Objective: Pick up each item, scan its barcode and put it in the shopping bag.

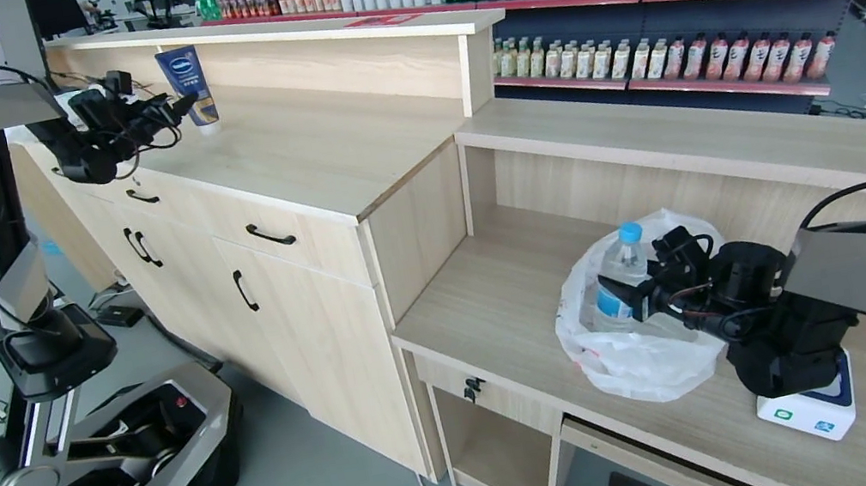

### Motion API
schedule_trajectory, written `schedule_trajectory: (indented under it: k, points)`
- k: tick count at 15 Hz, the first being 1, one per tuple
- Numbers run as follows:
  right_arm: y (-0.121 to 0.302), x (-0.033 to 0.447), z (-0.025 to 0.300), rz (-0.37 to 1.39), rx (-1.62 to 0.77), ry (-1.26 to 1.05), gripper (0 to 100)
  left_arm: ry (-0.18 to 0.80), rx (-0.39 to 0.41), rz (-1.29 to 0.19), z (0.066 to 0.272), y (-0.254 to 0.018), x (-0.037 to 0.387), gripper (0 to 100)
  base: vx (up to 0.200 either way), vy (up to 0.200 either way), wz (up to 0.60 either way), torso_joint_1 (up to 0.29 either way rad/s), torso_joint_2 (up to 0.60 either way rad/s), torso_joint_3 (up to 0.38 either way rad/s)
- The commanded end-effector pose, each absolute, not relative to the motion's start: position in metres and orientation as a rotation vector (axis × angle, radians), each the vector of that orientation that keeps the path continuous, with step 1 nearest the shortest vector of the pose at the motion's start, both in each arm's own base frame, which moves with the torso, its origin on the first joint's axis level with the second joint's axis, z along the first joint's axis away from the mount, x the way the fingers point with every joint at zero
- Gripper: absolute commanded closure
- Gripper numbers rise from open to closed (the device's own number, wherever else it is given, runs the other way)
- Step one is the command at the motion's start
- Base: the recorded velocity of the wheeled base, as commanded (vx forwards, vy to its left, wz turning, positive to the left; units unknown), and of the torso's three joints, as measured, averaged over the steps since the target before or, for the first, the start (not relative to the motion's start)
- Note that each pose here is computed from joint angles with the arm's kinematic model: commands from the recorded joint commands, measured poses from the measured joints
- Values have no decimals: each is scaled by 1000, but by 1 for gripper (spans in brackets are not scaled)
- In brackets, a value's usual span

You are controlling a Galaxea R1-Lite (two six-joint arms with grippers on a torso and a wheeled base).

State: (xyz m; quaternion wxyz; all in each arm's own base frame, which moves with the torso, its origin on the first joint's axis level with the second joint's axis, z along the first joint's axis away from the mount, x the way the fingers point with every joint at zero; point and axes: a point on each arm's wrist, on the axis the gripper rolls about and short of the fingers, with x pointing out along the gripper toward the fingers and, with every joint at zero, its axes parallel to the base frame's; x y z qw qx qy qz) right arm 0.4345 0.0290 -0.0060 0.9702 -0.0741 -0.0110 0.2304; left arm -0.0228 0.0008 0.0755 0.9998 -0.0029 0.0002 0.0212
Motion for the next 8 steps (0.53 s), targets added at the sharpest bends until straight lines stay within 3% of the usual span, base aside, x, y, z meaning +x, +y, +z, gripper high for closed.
schedule_trajectory:
  k: [1,8]
  points:
    - [27,432,5,460,-153,-40,0,0,-6,43,75,1,-23,0,0,0,0,0,0,0]
    - [26,416,42,459,-156,-61,0,0,-6,43,75,1,-23,0,0,0,0,0,0,0]
